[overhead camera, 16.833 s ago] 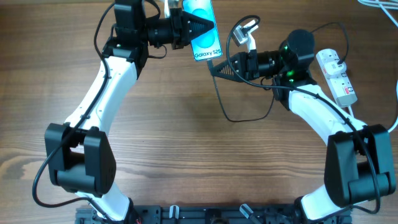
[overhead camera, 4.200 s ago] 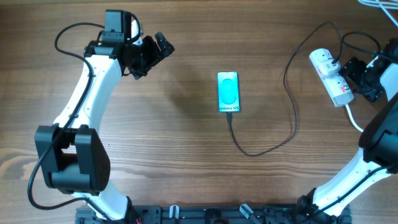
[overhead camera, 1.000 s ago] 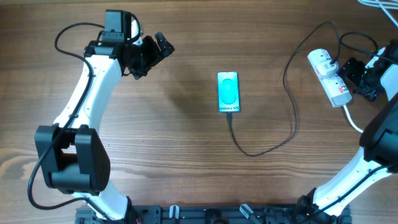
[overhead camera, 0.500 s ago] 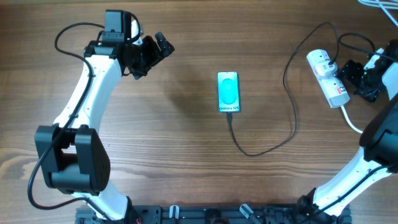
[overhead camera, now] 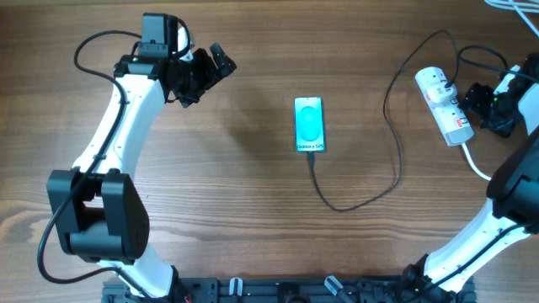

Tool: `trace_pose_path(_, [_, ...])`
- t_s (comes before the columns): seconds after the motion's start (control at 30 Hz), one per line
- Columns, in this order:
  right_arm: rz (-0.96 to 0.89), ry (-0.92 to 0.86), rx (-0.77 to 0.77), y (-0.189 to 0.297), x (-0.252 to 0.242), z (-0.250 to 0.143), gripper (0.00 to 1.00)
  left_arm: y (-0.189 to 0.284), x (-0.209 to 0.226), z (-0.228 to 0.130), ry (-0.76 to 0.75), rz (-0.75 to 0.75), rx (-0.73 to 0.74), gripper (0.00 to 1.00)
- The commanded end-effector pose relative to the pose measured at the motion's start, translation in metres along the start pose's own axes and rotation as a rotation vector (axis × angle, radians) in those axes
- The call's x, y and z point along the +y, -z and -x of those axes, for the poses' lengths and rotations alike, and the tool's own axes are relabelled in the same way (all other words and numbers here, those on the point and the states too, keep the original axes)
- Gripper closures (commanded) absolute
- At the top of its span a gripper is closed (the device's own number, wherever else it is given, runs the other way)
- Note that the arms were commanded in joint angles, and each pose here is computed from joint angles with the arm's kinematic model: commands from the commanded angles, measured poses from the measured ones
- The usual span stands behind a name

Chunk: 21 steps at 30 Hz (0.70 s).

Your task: Plug charger to phone and switch on socket

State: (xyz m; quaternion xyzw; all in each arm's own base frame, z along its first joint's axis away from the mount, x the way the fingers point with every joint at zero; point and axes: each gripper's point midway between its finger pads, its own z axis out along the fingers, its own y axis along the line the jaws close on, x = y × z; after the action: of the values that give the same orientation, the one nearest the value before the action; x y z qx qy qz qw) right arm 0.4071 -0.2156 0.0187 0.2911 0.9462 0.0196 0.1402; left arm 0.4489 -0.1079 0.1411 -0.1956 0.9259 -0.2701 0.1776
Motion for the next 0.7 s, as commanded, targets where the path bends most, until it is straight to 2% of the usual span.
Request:
trace_pose_path(0.0, [-0.026,-0.005,-0.141,0.053,0.002,0.032,0.17,0.006,-0.002,0.003,-0.027,0.0,-0.02,0.0])
trace_pose_path(0.07, [0.019,0.02,-0.134,0.053,0.01,0.031,0.43,0.006,-0.002,0.003,-0.027,0.0,-0.02,0.0])
trace_pose_path(0.1, [0.027,0.025,-0.119,0.048,0.011,0.027,0.74,0.006,-0.002,0.003,-0.027,0.0,-0.02,0.0])
trace_pose_path(0.13, [0.026,0.02,-0.105,0.044,0.01,0.023,0.94,0.006,-0.002,0.003,-0.027,0.0,-0.02,0.0])
trace_pose_path(0.3, [0.072,0.03,-0.039,0.014,0.015,0.009,0.95,0.006,-0.002,0.003,-0.027,0.0,-0.02,0.0])
trace_pose_path(0.4, [0.216,0.1,-0.034,0.006,0.038,0.007,0.96,0.006,-0.002,0.003,-0.027,0.0,-0.02,0.0])
trace_pose_path(0.6, [0.254,0.061,-0.017,-0.01,0.043,0.006,0.96,0.006,-0.002,0.003,-0.027,0.0,-0.02,0.0])
trace_pose_path(0.67, [0.32,0.07,-0.03,-0.01,0.053,0.009,0.96,0.006,-0.002,0.003,-0.027,0.0,-0.02,0.0])
